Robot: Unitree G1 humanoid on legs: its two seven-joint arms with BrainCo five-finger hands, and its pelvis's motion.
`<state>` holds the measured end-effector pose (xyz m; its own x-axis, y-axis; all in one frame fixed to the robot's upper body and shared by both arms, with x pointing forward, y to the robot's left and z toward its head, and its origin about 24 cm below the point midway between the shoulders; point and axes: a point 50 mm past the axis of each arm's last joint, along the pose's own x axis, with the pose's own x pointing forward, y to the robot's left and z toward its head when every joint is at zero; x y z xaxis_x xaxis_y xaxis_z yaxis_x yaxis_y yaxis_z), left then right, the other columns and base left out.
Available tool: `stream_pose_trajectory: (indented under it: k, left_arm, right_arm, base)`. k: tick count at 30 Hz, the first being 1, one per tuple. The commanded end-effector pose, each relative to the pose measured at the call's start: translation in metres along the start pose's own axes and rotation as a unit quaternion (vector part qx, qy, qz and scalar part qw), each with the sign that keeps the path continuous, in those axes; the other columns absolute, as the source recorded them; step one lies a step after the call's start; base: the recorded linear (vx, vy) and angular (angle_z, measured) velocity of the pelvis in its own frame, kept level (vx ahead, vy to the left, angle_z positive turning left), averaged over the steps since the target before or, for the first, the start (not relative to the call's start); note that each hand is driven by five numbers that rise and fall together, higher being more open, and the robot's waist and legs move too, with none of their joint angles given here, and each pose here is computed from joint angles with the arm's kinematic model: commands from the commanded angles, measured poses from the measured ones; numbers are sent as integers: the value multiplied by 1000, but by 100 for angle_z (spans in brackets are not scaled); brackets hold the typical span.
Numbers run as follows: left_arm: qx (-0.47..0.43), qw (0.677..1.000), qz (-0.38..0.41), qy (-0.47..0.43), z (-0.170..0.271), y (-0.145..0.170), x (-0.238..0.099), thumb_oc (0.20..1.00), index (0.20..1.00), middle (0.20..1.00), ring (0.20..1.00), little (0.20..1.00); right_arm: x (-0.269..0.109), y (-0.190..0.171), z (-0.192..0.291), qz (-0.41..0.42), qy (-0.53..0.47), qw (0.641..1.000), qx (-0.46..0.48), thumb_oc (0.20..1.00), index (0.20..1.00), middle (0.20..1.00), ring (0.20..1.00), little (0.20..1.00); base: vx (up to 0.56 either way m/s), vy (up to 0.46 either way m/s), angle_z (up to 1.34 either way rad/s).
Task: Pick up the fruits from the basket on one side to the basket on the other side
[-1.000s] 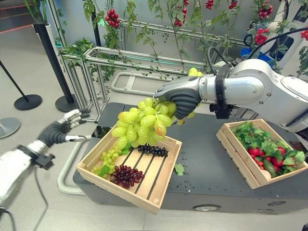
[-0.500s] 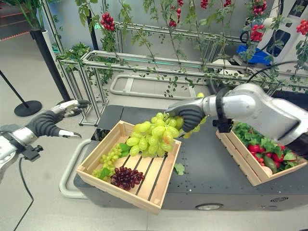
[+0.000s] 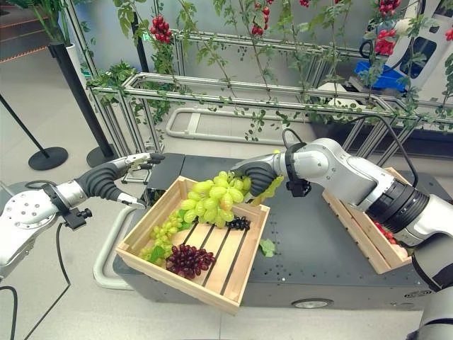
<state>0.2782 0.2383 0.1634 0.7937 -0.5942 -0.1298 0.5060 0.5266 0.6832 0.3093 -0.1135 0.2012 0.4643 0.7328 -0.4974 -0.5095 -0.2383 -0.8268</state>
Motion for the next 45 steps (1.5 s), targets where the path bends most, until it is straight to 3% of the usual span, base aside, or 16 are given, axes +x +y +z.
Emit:
stream_pose_trajectory:
  k: [1,13,24,39,45]
  left_arm:
    - [32,998,42,-17,10,18,16,1000,1000,1000,1000,1000]
    - [31,999,22,-15,11,6,50,1000,1000,1000,1000,1000]
    - [-26,998,-26,-56,28,-6,70,1000,1000,1000,1000,1000]
    - [-12,996,-73,-59,39,-7,72,1000,1000,1000,1000,1000]
    - [-32,994,-86,-58,37,-11,69,1000,1000,1000,1000,1000]
  right_arm:
    - [-1,-40,15,-73,-6,996,-56,200,200,200,200,200]
    - [13,-61,45,-95,-40,988,-111,200,200,200,200,200]
    - [12,-71,73,-98,-80,979,-162,200,200,200,200,200]
    - [5,-63,49,-69,-7,974,-214,200,200,200,200,200]
    - [5,-39,19,-25,39,981,-191,200,200,200,200,200]
  base:
    - [-11,-1,-3]
    - [-4,-1,-1]
    - [3,0,0]
    - [0,0,0]
    - [0,0,0]
